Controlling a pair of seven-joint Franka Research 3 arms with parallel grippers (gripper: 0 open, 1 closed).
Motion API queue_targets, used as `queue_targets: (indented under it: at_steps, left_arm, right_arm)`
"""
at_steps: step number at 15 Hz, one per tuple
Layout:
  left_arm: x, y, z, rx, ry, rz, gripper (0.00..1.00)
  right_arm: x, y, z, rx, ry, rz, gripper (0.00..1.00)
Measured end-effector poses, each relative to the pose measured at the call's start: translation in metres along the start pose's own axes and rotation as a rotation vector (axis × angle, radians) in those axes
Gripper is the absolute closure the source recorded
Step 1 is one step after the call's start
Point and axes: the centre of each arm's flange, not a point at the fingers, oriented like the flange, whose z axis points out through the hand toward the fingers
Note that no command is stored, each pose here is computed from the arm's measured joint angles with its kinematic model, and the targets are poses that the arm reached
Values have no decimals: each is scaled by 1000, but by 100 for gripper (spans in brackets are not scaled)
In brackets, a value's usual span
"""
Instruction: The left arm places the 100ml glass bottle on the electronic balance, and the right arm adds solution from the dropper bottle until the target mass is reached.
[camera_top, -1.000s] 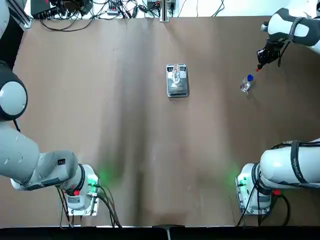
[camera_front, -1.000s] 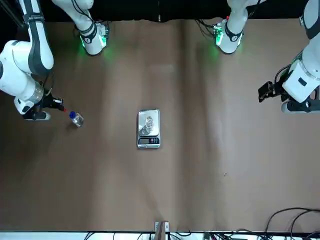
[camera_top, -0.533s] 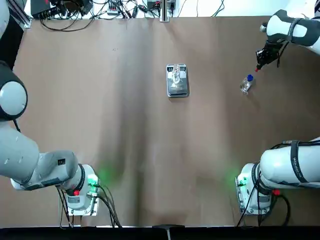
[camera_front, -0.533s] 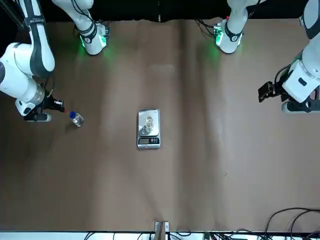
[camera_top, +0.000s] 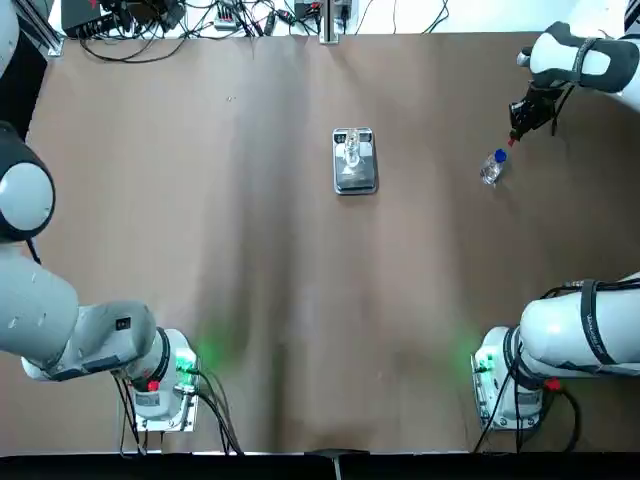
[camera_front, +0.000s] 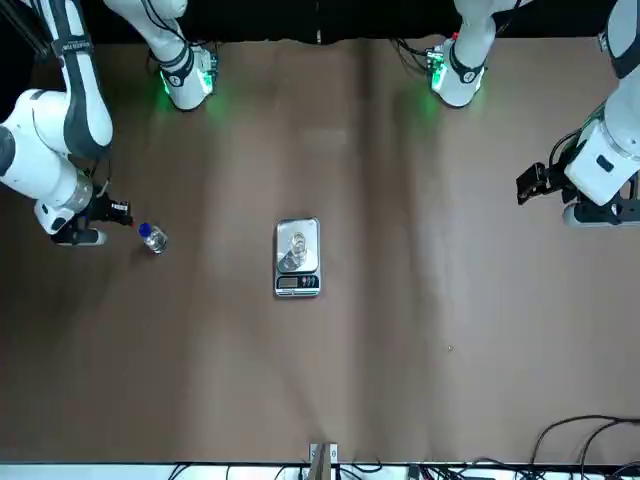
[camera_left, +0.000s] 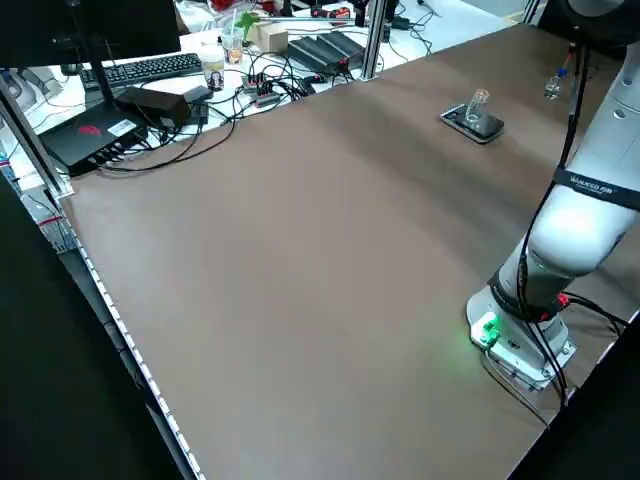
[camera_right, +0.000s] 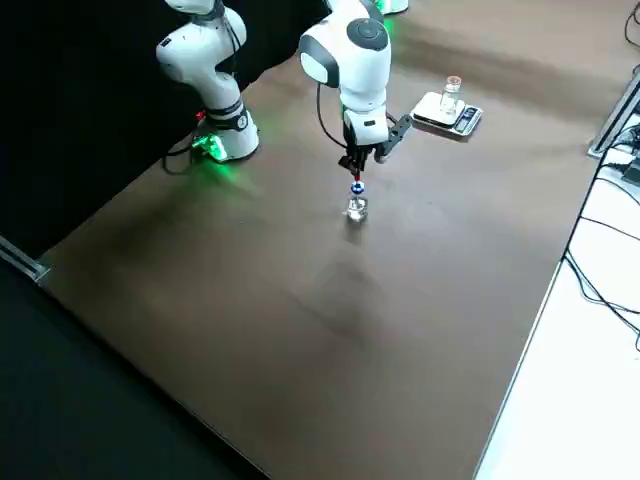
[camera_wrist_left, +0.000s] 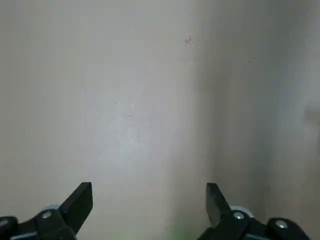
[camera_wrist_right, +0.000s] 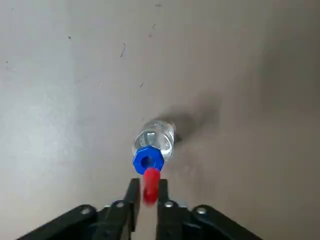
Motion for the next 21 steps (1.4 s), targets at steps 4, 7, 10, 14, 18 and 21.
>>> queue_targets:
  at_steps: [4,7,10,14,18,21]
  left_arm:
    - [0,0,0,0,0,0,0]
    - [0,0,0,0,0,0,0]
    - [0,0,0,0,0,0,0]
    - [0,0,0,0,0,0,0]
    - [0,0,0,0,0,0,0]
    - [0,0,0,0,0,0,0]
  right_arm:
    - [1,-5,0,-1,0,-11,60]
    - [2,-8,-2,-2,3,-16,50]
    - [5,-10,-13,2,-14,-20,39]
    - [20,-29,-79,6,-34,-58,30]
    - [22,-68,-139,3,-68,-71,26]
    - [16,-93,-188,-4,-80,-36,9]
